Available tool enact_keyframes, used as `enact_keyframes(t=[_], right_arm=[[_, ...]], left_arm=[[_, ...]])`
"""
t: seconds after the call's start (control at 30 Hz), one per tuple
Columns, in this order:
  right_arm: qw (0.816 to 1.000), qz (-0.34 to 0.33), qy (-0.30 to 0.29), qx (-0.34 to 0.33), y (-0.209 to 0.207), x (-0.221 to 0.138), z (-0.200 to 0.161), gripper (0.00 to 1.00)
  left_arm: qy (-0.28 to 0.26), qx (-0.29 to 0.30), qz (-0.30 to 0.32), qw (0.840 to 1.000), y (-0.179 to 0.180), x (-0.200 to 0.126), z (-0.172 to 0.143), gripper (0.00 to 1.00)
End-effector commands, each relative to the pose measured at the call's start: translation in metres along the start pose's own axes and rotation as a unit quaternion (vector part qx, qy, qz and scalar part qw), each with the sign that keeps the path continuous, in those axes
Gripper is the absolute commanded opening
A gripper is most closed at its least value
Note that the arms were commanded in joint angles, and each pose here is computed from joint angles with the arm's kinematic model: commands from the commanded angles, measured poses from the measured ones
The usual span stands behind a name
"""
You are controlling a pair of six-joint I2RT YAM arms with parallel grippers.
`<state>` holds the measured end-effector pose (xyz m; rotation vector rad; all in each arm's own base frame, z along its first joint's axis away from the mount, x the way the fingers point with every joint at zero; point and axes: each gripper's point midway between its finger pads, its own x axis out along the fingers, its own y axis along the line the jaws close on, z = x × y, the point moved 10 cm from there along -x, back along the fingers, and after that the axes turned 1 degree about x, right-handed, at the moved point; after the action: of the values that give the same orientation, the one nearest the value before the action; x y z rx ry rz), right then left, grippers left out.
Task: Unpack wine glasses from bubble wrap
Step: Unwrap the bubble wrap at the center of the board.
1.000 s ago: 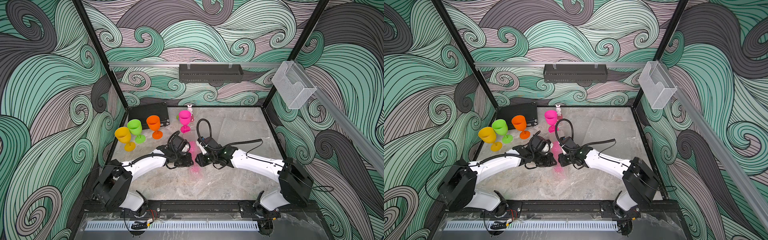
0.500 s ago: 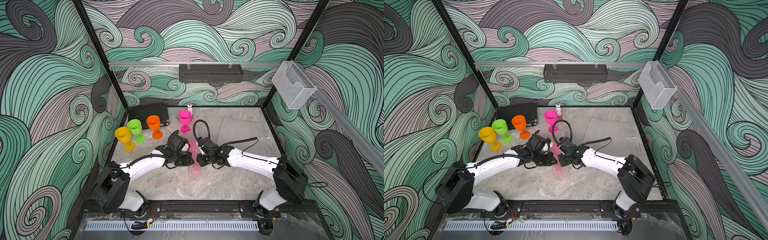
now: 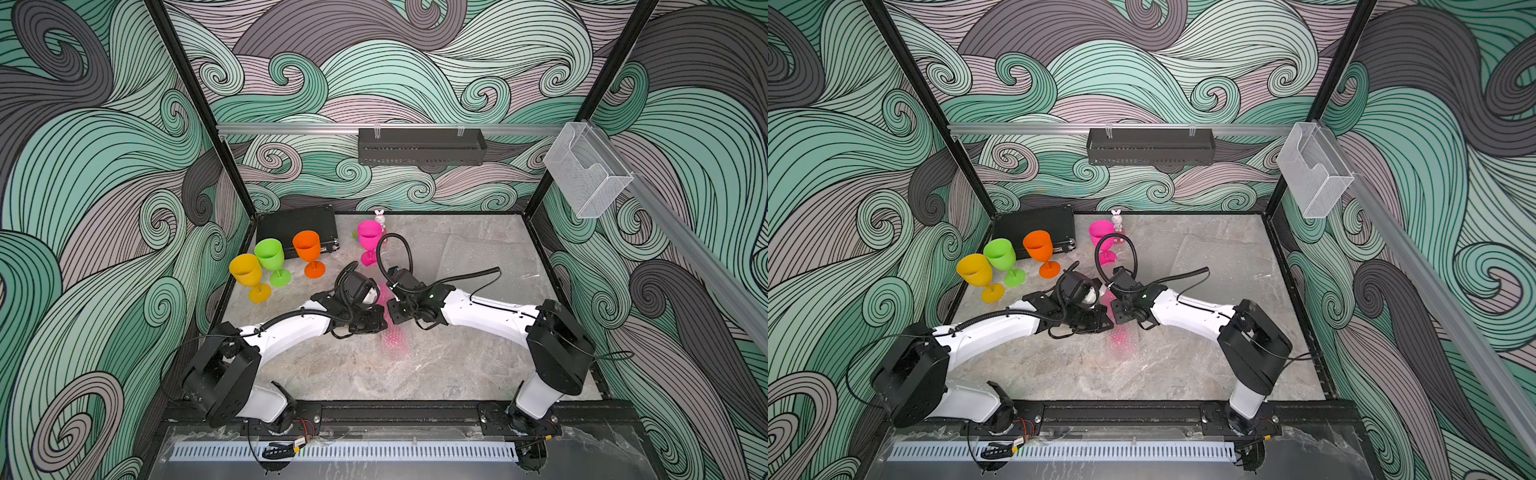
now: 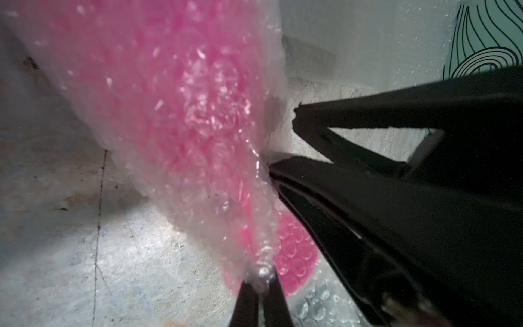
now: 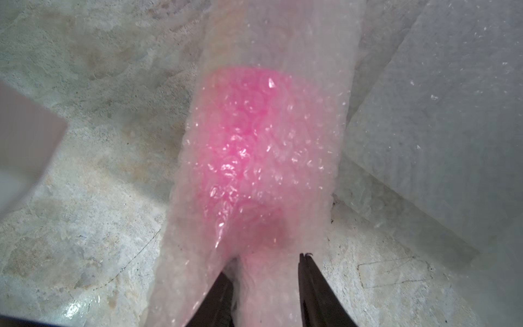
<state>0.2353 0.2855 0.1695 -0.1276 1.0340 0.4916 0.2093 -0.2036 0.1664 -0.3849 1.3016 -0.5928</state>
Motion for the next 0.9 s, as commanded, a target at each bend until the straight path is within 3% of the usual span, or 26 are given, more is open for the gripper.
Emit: enact_keyframes(t=[0.0,0.5,0.87], right_arm=[[1.0,-0.007,-0.019,-0.005,0.003,-0.002,0.011,0.37],[0.999,0.025,-0.033,0.024,-0.005,-0.007,0.018,0.23],[0.987,0.114,-0.047,0.099,-0.008,-0.004,0.023,0.21]], left_arm=[[0.0,0.012,-0.014,1.0,-0.005,-0.004,-0.002,0.02],[0.013,0.007,0.01,1.0,0.006,0.001,-0.01,0.0],[0.013,0.002,0.009,1.0,0.009,0.004,-0.012,0.0]])
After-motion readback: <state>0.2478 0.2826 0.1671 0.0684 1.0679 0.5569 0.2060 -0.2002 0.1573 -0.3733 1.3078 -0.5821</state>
